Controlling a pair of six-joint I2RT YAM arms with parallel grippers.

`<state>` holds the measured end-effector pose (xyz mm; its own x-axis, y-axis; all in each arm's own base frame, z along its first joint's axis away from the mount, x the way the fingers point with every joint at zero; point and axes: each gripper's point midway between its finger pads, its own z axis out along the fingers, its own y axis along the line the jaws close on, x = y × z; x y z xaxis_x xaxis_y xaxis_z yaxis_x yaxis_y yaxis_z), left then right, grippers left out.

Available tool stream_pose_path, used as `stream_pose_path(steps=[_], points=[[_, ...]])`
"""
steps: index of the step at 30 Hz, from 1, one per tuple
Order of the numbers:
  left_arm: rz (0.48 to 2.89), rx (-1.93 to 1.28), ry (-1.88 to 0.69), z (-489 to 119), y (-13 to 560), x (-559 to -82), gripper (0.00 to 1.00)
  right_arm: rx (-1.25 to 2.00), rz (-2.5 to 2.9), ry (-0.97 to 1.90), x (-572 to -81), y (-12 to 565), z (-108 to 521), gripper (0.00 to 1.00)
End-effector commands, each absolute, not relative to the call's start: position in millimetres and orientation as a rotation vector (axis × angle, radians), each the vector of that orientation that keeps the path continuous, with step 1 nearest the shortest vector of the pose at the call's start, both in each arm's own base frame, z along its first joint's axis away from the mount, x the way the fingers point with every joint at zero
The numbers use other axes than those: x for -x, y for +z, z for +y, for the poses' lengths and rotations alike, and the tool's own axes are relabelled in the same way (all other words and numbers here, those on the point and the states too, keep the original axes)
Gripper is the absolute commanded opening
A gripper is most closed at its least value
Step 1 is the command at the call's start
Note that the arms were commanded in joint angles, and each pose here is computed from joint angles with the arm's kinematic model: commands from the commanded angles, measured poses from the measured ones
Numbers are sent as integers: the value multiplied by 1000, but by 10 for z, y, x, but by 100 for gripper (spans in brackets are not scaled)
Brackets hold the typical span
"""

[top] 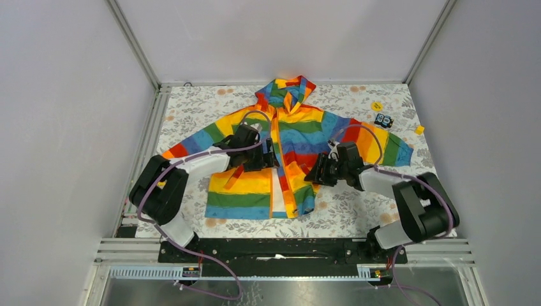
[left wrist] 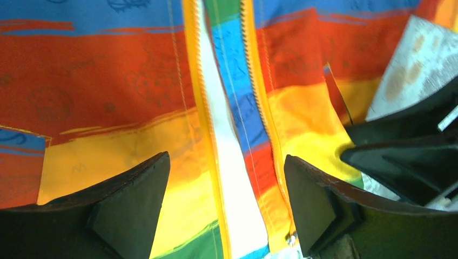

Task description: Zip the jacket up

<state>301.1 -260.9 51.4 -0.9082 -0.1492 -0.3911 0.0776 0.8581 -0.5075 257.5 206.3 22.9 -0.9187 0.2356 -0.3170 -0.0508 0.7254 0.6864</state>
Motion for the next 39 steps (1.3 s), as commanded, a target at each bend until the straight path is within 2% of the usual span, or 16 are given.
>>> stream_pose_path(steps=[1, 6, 8, 12, 15, 17, 20, 23, 26, 31, 39], points=[[2529, -39, -862, -2834, 873, -2856, 82, -91, 2669, 682, -2310, 150, 1599, 59], [2547, -75, -920, -2996, 887, -2566, 74, 41, 2608, 608, -2117, 477, 1749, 78], [2546, -81, -937, -3030, 888, -2464, 71, 45, 2654, 613, -1976, 477, 1787, 79], [2527, -80, -998, -3125, 885, -2319, 66, -45, 2741, 559, -1740, 281, 1705, 65], [2535, -25, -986, -3153, 807, -2318, 54, -185, 2790, 451, -1661, 135, 1552, 52], [2506, 18, -1035, -3211, 829, -2334, 49, -289, 2800, 367, -1652, 85, 1448, 38], [2463, 44, -1149, -3369, 910, -2351, 47, -316, 2760, 415, -1701, 34, 1499, 31], [2489, 62, -1178, -3494, 879, -2370, 41, -253, 2775, 489, -1675, 23, 1596, 19], [2522, 131, -1165, -3586, 783, -2391, 37, -219, 2761, 513, -1687, 50, 1619, 15], [2507, 363, -1098, -3535, 624, -2467, 46, -202, 2709, 500, -1715, 93, 1565, 15], [2480, 392, -1087, -3643, 608, -2598, 44, -192, 2711, 512, -1713, 75, 1583, 12]])
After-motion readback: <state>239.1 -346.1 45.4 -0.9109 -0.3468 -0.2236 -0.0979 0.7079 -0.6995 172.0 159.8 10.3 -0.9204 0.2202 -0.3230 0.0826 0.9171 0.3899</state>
